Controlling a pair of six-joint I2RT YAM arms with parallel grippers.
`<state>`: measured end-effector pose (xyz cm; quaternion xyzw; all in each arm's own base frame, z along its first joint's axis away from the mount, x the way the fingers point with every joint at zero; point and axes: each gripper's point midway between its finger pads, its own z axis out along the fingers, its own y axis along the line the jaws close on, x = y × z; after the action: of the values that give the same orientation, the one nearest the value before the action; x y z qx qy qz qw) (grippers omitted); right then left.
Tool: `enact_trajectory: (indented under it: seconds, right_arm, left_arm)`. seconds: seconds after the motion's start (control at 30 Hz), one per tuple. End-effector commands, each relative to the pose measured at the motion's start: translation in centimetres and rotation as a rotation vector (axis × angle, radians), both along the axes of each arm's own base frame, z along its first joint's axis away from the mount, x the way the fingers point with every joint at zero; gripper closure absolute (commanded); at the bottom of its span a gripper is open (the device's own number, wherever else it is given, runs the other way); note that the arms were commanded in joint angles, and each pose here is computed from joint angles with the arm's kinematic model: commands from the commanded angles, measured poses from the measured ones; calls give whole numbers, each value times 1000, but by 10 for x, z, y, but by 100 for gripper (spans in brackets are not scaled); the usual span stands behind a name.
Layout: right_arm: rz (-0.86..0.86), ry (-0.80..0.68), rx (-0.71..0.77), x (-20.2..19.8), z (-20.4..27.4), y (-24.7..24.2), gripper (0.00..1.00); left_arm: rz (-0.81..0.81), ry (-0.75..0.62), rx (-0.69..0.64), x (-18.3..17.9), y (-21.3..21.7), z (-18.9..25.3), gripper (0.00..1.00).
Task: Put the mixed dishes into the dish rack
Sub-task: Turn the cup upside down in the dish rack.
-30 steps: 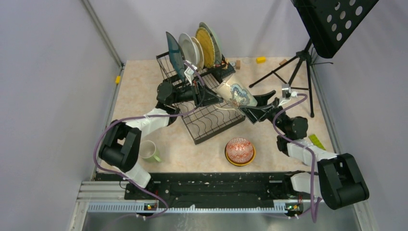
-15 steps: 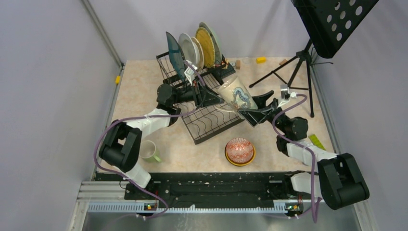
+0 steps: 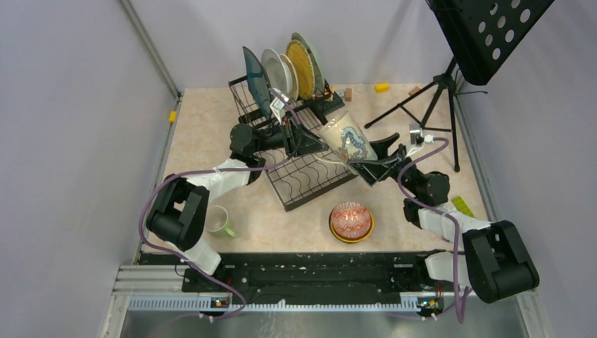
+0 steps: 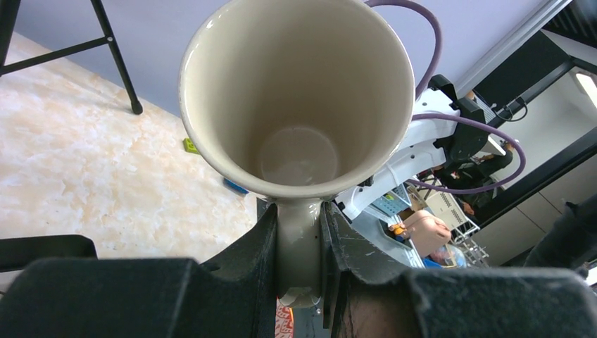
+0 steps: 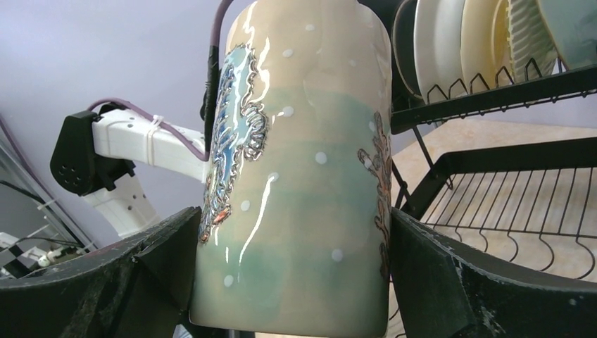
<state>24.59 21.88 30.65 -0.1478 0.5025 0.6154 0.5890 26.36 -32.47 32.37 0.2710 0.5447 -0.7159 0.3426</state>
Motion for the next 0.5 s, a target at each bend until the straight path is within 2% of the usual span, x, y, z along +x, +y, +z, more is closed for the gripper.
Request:
enact_trajectory:
  seconds: [0.0, 0.1, 0.3, 0.47]
  right_arm:
    - [48, -145, 51, -26, 22, 1, 2]
    - [54, -142, 55, -25, 22, 2, 3]
    - [60, -141, 78, -24, 26, 2, 14]
    - [6, -168, 111, -21, 36, -5, 6]
  left_arm:
    - [77, -124, -158, 1, 7, 49, 100]
    - [81, -118, -172, 1, 9, 50, 100]
    - [73, -122, -174, 0, 9, 52, 100]
    - [83, -129, -142, 1, 8, 48, 100]
